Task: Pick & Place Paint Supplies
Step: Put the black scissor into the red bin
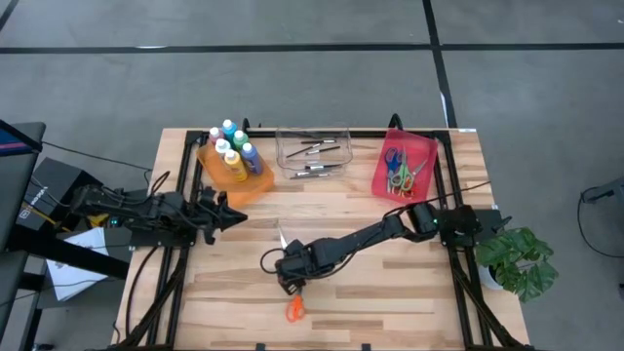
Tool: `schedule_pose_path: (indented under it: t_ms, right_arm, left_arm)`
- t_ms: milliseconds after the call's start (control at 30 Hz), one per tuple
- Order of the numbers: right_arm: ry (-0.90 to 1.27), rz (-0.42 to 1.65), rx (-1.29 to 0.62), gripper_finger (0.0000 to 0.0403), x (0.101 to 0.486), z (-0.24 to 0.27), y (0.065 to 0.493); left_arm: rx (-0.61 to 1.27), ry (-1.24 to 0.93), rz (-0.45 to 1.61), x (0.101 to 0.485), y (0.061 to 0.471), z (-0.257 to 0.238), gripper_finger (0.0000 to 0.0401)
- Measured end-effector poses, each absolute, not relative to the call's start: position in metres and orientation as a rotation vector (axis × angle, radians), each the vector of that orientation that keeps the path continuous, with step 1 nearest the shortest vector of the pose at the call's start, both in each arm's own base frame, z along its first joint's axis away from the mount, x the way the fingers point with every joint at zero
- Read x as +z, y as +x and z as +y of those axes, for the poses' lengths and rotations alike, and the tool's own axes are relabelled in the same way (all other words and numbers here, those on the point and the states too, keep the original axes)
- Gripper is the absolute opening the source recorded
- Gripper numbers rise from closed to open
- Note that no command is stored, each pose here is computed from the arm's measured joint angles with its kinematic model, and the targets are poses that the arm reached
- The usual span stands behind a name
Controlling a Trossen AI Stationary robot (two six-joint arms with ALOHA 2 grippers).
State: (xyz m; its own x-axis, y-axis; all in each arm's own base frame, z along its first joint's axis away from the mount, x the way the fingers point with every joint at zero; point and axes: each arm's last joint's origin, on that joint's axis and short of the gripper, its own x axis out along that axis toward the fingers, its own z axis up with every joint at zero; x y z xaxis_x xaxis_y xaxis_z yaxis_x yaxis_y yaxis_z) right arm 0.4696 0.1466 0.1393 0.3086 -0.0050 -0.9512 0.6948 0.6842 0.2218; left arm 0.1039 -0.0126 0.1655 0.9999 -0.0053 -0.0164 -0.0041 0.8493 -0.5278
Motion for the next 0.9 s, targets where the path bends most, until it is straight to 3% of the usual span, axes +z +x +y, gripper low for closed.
schedule_pose_path:
  t_ms: [400, 633, 900]
  right_arm:
    - [0.757, 1.211, -0.554, 0.0016, 0.138, 0.135, 0.47]
    - [0.789, 1.209, -0.542, 0.0028, 0.138, 0.126, 0.475]
    - [0.779, 1.189, -0.515, 0.0011, 0.138, 0.116, 0.48]
  left_arm:
    - [0.009, -0.55, 0.05, 0.163, 0.106, -0.013, 0.0006]
    - [0.007, -0.552, 0.043, 0.163, 0.106, -0.013, 0.0006]
    - [0.067, -0.544, 0.079, 0.158, 0.106, -0.009, 0.0006]
